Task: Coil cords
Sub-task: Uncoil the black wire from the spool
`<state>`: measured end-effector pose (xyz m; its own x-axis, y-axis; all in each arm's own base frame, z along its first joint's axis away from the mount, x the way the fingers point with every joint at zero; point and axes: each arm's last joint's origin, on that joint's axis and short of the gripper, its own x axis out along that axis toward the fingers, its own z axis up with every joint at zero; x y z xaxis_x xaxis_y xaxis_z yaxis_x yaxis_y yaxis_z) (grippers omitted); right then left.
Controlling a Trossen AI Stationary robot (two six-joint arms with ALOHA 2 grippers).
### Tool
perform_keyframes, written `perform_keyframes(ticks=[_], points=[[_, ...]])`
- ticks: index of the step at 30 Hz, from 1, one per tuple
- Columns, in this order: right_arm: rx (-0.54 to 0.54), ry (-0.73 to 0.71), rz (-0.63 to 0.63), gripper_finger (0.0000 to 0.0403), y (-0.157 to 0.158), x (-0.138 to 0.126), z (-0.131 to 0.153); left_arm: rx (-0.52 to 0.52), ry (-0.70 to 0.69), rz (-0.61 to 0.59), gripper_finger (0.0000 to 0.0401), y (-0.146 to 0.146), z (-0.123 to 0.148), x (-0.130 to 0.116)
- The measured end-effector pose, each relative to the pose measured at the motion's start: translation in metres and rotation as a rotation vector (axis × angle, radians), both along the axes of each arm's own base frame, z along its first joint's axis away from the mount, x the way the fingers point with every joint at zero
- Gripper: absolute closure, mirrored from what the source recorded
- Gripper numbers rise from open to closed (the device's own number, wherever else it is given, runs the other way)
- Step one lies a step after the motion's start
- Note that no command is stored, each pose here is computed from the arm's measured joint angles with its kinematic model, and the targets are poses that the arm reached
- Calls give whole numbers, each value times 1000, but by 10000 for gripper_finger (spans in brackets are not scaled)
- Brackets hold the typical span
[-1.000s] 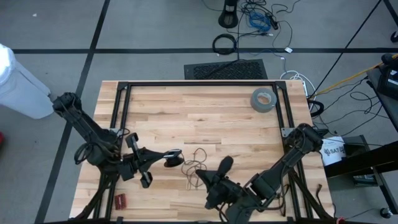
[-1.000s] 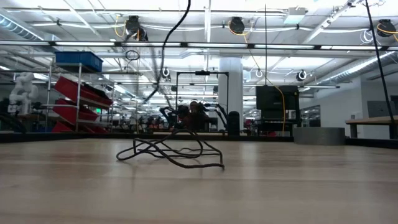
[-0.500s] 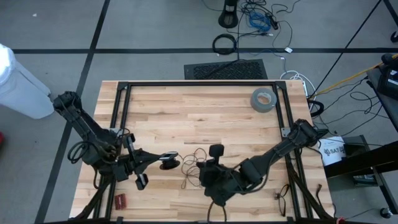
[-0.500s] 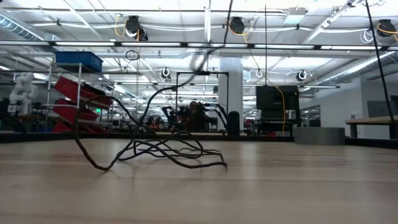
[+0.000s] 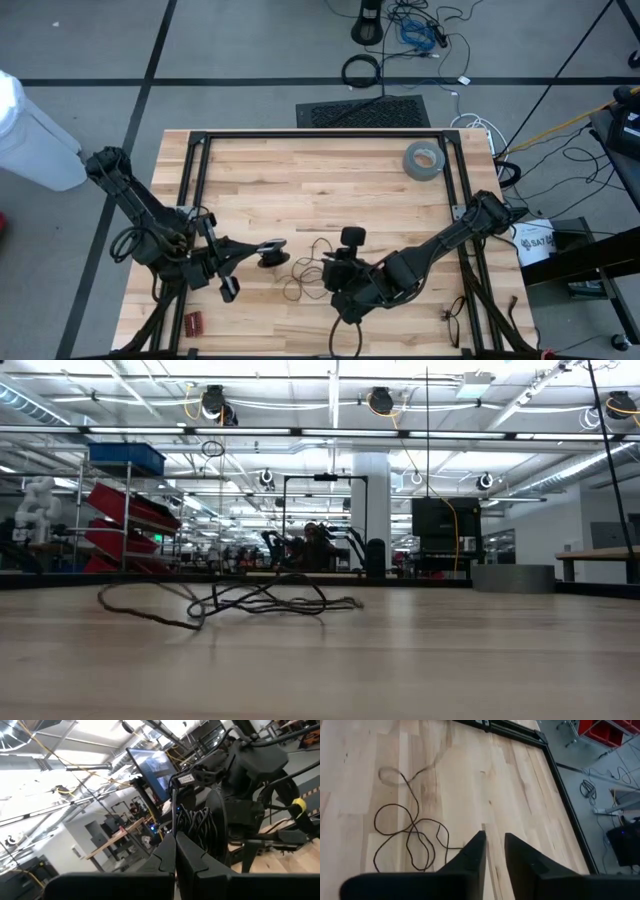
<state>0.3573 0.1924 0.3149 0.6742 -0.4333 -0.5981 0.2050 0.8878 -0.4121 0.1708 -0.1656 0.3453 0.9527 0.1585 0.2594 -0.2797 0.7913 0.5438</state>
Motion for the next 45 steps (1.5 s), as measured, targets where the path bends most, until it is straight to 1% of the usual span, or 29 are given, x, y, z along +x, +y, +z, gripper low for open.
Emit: perform_keyframes(ticks=[4, 7, 12, 18, 21, 24, 29, 33, 36, 42, 45], points=[[12, -30, -1, 325, 1, 2, 2, 4, 7, 4, 401, 0, -1, 0], [8, -78, 38, 318, 5, 8, 5, 3, 7, 7, 401, 0, -1, 1], [-43, -173, 100, 316, 12, 22, 10, -5, 7, 15, 401, 1, -1, 2], [-63, -216, 133, 316, 17, 36, 3, -9, 13, 31, 401, 2, -1, 2], [-64, -221, 119, 316, 14, 43, -2, -9, 13, 31, 401, 2, -1, 2], [-85, -192, 107, 316, 7, 50, -11, -10, 14, 33, 401, 2, -1, 2], [-123, -78, 70, 316, -8, 56, -29, -12, 16, 37, 401, 3, -1, 2], [-133, 26, 21, 316, -19, 49, -37, -12, 19, 43, 401, 3, -2, 2], [-135, 71, 15, 316, -16, 36, -33, -14, 21, 49, 401, 3, -2, 2], [-115, 61, 48, 316, -3, -6, 3, -15, 22, 50, 401, 3, -2, 2], [-96, 64, 74, 316, 3, -36, 24, -15, 21, 50, 401, 3, -2, 2]])
